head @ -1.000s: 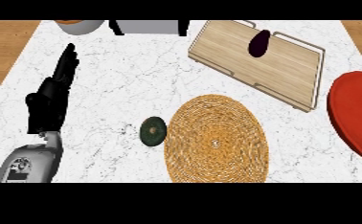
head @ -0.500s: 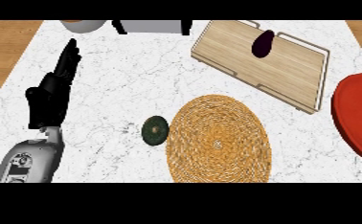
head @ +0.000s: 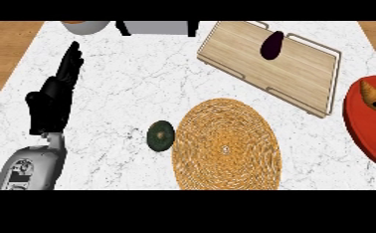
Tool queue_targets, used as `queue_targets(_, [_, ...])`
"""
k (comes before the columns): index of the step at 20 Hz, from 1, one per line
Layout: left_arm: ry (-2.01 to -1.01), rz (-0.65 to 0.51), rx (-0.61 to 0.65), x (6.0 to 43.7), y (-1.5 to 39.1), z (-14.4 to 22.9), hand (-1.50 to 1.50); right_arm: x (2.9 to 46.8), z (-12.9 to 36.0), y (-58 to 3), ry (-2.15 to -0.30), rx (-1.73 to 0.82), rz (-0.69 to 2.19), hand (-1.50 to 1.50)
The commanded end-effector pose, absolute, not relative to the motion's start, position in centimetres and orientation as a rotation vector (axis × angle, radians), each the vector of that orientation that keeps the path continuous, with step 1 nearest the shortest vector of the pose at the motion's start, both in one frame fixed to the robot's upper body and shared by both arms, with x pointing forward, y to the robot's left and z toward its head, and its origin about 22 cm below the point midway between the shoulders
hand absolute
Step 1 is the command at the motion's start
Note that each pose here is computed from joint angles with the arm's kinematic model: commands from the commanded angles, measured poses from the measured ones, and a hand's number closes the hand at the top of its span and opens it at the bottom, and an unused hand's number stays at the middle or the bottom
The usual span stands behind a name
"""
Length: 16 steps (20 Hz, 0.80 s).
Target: Pick the croissant from the placemat and place it in the bowl
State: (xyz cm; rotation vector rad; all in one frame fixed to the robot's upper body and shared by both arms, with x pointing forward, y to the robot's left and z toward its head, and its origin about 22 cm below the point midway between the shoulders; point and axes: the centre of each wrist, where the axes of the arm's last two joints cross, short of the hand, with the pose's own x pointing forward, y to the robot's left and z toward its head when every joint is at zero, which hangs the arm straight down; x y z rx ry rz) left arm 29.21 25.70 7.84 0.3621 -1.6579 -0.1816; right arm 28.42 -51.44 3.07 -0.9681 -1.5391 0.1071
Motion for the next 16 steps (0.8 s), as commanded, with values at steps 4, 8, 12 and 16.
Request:
queue_targets(4, [-1.654, -0.183, 0.372, 29.1, 26.1, 8.3, 0.00, 25.4, 4.9, -55.6, -1.621, -0.915, -0.054, -1.50])
queue_targets(8, [-1.649, -0.166, 0.383, 28.9, 27.6, 7.8, 0.00, 22.3, 4.5, -57.4, -1.623, -0.837, -0.108, -1.50])
queue_targets(12, [-1.655, -0.148, 0.400, 28.8, 26.0, 8.2, 0.00, 17.4, 4.5, -59.8, -1.686, -0.756, -0.113, -1.50])
queue_targets(16, [-1.648, -0.170, 0.389, 28.3, 27.1, 8.6, 0.00, 13.7, 4.6, -61.4, -1.717, -0.674, -0.146, -1.50])
